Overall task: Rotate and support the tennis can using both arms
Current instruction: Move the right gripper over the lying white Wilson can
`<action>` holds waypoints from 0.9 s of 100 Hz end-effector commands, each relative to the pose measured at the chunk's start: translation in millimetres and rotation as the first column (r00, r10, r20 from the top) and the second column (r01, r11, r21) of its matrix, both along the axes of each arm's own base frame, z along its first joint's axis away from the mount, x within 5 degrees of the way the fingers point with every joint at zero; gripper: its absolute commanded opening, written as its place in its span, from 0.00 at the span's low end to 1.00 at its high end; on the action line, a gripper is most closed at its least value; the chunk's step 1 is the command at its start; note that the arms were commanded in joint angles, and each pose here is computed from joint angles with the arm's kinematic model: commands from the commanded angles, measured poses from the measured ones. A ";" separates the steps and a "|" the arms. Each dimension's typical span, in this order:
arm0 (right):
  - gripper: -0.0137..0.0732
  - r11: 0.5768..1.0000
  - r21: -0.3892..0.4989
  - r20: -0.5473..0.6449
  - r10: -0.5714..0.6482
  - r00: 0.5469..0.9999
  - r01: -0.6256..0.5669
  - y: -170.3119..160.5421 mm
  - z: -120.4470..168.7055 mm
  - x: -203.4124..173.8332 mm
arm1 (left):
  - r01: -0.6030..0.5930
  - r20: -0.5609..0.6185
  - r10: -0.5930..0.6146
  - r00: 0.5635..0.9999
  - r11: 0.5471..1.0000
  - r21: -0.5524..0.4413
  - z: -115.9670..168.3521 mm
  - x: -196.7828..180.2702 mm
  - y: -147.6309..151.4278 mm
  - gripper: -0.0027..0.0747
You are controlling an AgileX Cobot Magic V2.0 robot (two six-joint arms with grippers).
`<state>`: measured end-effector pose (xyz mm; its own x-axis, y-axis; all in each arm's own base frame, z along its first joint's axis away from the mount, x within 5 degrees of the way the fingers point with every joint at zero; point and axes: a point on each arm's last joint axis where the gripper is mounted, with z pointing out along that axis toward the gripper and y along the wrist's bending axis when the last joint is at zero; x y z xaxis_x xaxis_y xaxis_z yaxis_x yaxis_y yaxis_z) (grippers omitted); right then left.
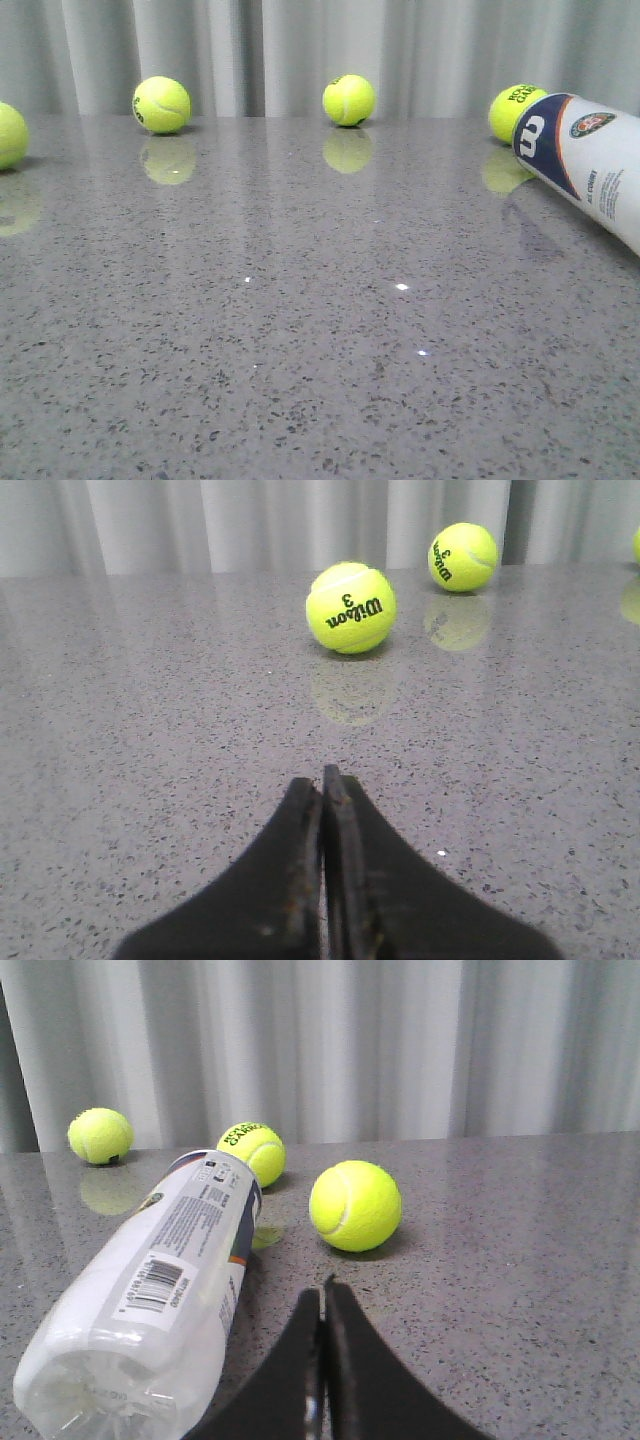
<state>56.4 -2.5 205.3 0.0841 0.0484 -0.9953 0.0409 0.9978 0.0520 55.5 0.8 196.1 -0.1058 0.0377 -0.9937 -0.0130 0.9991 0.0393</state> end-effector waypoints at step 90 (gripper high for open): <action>0.08 1.000 -0.002 0.015 -0.018 1.000 0.018 -0.8 81.9 -12.0 | -0.004 0.070 0.005 0.998 1.000 -0.016 -6.7 -0.4 0.2 0.01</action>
